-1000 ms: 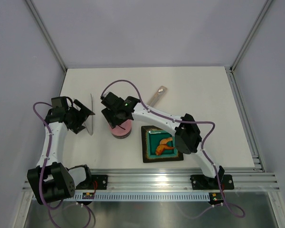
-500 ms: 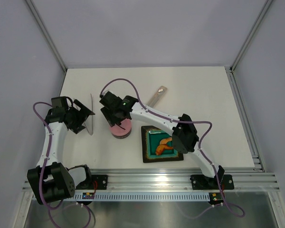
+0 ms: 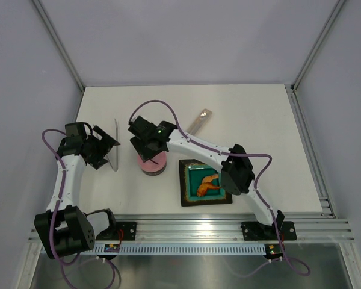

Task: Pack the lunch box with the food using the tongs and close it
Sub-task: Close the box lid on the packing box.

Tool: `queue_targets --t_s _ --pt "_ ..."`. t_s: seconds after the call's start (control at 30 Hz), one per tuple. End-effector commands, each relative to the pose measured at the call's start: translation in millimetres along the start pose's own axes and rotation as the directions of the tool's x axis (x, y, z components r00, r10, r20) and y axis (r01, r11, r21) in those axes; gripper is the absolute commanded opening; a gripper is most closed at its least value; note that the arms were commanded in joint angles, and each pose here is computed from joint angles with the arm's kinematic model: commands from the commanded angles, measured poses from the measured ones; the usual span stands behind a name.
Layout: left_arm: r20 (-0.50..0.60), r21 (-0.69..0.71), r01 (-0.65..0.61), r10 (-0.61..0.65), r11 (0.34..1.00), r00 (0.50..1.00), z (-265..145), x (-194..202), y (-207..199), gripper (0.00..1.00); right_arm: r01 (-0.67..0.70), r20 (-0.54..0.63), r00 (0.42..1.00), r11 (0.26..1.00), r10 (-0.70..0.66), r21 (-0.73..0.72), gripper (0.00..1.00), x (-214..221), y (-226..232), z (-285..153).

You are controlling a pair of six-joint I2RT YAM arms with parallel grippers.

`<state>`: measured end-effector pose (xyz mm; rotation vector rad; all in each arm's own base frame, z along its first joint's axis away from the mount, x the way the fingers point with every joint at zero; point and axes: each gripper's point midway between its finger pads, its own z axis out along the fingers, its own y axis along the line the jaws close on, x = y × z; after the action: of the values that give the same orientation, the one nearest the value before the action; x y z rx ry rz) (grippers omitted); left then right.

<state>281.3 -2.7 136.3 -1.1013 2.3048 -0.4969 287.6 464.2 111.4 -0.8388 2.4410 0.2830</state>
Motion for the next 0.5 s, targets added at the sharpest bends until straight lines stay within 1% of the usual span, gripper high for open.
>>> queue_targets --t_s 0.0,0.1,0.23,0.3,0.47 --pt "0.026 0.011 -0.012 0.012 1.000 1.000 3.1 -6.5 -1.1 0.92 -0.028 0.196 0.980 0.999 0.037 -0.044 0.67 -51.8 -5.8 -77.3" --pt "0.024 0.009 -0.011 0.011 1.000 1.000 3.7 -6.0 -0.5 0.92 -0.036 0.189 0.981 0.999 0.041 -0.029 0.67 -44.9 -10.7 -75.3" --pt "0.021 0.012 -0.009 0.008 1.000 1.000 4.1 -5.6 -0.5 0.92 -0.044 0.100 0.994 0.999 0.046 -0.023 0.66 -14.8 -10.5 -49.4" --pt "0.023 0.012 -0.012 0.012 1.000 1.000 3.6 -5.6 -0.9 0.92 -0.049 0.081 0.995 0.998 0.052 -0.037 0.66 -5.9 -4.6 -39.2" --pt "0.019 0.011 -0.010 0.009 1.000 1.000 4.0 -4.3 0.0 0.92 -0.039 -0.017 0.999 0.999 0.038 -0.013 0.66 27.5 -4.6 -4.0"
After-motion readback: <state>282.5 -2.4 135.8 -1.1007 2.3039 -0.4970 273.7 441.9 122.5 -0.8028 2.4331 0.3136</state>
